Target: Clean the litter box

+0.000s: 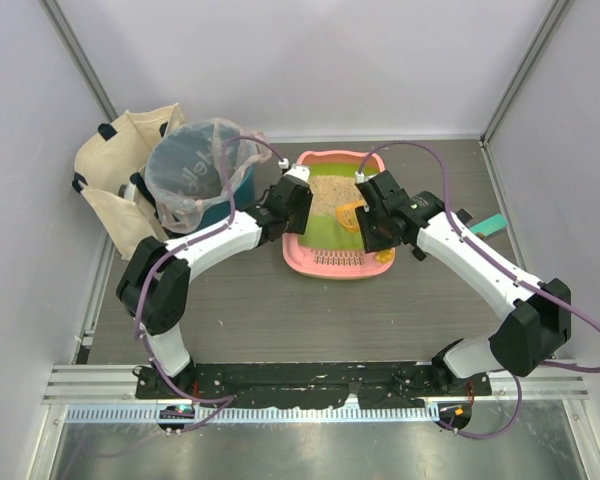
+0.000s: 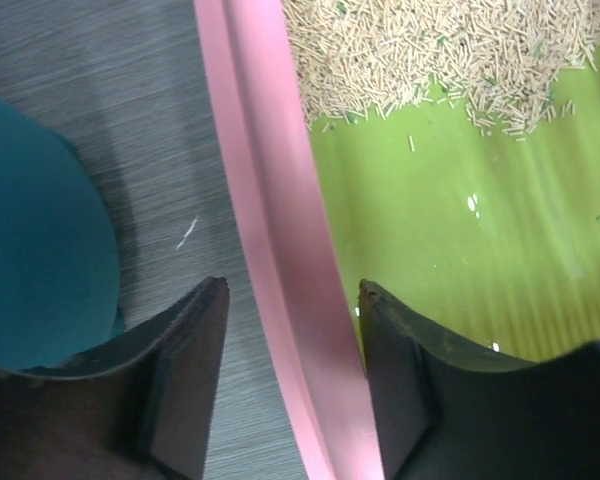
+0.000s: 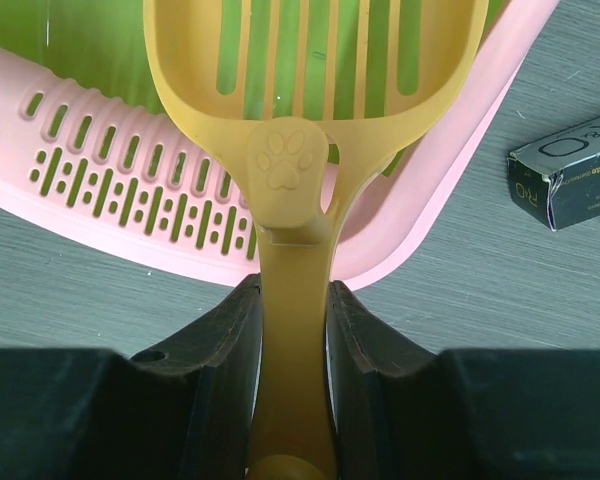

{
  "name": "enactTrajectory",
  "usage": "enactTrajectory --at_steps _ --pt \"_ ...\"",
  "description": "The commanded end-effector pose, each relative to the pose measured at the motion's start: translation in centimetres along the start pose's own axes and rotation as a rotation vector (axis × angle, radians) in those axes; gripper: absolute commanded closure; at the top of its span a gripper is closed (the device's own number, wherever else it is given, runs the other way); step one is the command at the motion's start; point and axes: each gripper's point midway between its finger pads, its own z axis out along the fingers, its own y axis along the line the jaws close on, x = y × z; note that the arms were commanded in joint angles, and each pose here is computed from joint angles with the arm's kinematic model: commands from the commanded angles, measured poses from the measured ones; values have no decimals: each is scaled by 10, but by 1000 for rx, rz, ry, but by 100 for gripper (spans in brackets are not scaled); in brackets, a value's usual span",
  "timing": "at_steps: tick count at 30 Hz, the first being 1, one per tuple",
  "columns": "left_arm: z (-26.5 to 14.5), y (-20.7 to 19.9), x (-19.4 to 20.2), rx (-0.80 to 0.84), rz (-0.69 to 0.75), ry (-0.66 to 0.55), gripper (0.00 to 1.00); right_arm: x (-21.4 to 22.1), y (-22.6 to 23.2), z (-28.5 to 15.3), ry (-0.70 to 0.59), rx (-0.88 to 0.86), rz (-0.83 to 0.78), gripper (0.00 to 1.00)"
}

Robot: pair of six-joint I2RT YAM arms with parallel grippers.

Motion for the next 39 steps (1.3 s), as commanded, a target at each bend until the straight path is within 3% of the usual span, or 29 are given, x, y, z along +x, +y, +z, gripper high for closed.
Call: enactTrajectory --at_steps 1,7,28,35,39 --pt "-5 -12 -5 49 -51 -1 50 -14 -2 -6 -75 3 33 99" --pt "-17 -14 6 69 -93 16 65 -15 -1 -6 -77 1 38 99" --pt "-55 -49 52 110 -187 71 69 5 -3 0 -13 3 23 99" --pt "-77 -63 69 150 -204 82 59 21 -8 -4 33 17 9 99" --pt "-85 -61 74 155 -202 93 38 31 -14 -4 58 41 7 99"
